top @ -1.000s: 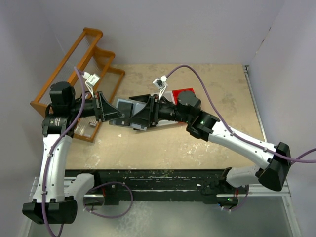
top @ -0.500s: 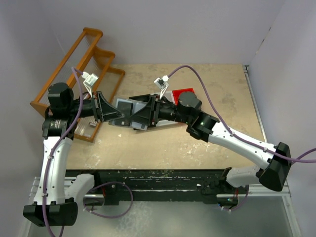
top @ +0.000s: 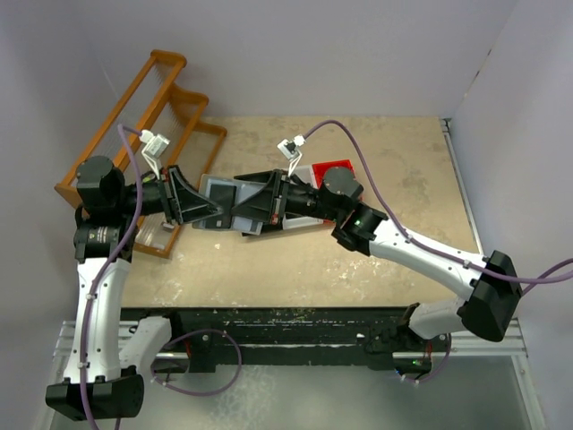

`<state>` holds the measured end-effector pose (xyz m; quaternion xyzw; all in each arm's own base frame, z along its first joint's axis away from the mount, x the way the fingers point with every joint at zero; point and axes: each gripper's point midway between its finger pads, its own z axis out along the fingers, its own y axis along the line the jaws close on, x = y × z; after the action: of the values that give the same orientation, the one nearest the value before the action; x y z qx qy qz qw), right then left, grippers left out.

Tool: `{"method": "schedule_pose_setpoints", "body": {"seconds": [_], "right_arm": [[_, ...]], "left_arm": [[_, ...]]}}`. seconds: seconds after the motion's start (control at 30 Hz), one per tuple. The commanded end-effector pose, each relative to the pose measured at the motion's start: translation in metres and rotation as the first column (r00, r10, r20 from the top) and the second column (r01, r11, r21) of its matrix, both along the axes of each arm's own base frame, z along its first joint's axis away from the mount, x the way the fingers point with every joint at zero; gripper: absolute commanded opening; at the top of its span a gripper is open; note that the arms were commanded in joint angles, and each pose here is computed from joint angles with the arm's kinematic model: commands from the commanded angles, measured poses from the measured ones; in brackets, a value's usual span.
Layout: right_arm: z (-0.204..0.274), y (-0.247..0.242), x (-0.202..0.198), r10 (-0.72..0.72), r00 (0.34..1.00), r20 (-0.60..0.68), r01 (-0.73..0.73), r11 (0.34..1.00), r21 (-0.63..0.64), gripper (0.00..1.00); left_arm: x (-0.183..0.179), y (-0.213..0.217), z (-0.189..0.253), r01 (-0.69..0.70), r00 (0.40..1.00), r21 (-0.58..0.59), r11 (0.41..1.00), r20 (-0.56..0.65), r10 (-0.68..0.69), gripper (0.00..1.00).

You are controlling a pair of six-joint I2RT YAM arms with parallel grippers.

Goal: Take the credit cards out of the card holder

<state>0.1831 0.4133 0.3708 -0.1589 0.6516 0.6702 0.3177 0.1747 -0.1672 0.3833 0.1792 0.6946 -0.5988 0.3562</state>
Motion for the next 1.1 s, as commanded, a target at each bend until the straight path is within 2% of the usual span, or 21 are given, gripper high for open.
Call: {"method": "schedule_pose_setpoints", "body": {"seconds": [0.0, 0.1, 0.17, 0.4, 0.43, 0.5, 0.57, 0.77, 0.97, 1.07], "right_arm": [[0.031, 0.003, -0.013, 0.040, 0.997, 0.064, -0.048, 0.991, 0.126, 0.09], [0.033, 0.002, -0.015, 0.045, 0.997, 0.068, -0.054, 0.988, 0.142, 0.03], [0.033, 0.002, -0.016, 0.052, 0.996, 0.070, -0.062, 0.987, 0.145, 0.00], [0.035, -0.002, -0.023, 0.072, 0.994, 0.087, -0.086, 0.982, 0.166, 0.00], [0.034, -0.004, -0.024, 0.073, 0.993, 0.088, -0.086, 0.982, 0.167, 0.02], [0.030, -0.007, -0.027, 0.074, 0.993, 0.087, -0.088, 0.983, 0.164, 0.16], [0.026, -0.009, -0.029, 0.076, 0.994, 0.081, -0.088, 0.983, 0.162, 0.25], [0.032, -0.009, -0.025, 0.056, 0.995, 0.080, -0.071, 0.977, 0.199, 0.27], [0.042, -0.004, -0.025, 0.078, 0.992, 0.095, -0.100, 0.964, 0.246, 0.16], [0.041, -0.004, -0.026, 0.084, 0.992, 0.099, -0.106, 0.963, 0.249, 0.03]], "left_arm": [[-0.042, -0.006, 0.015, 0.181, 0.983, -0.018, 0.983, 0.040, -0.180, 0.30], [-0.045, -0.006, 0.015, 0.191, 0.981, -0.019, 0.981, 0.038, -0.191, 0.36], [-0.045, -0.006, 0.015, 0.192, 0.981, -0.018, 0.981, 0.042, -0.191, 0.37], [-0.048, -0.006, 0.013, 0.209, 0.977, -0.019, 0.978, 0.038, -0.208, 0.29], [-0.049, -0.006, 0.014, 0.210, 0.977, -0.018, 0.978, 0.040, -0.209, 0.26], [-0.049, -0.006, 0.016, 0.209, 0.977, -0.017, 0.978, 0.048, -0.208, 0.22], [-0.050, -0.006, 0.017, 0.207, 0.977, -0.016, 0.978, 0.052, -0.205, 0.19], [-0.050, -0.006, 0.017, 0.200, 0.979, -0.015, 0.980, 0.054, -0.199, 0.14], [-0.050, -0.006, 0.016, 0.197, 0.979, -0.016, 0.980, 0.051, -0.196, 0.13], [-0.051, -0.006, 0.015, 0.201, 0.978, -0.016, 0.979, 0.051, -0.200, 0.13]]}}
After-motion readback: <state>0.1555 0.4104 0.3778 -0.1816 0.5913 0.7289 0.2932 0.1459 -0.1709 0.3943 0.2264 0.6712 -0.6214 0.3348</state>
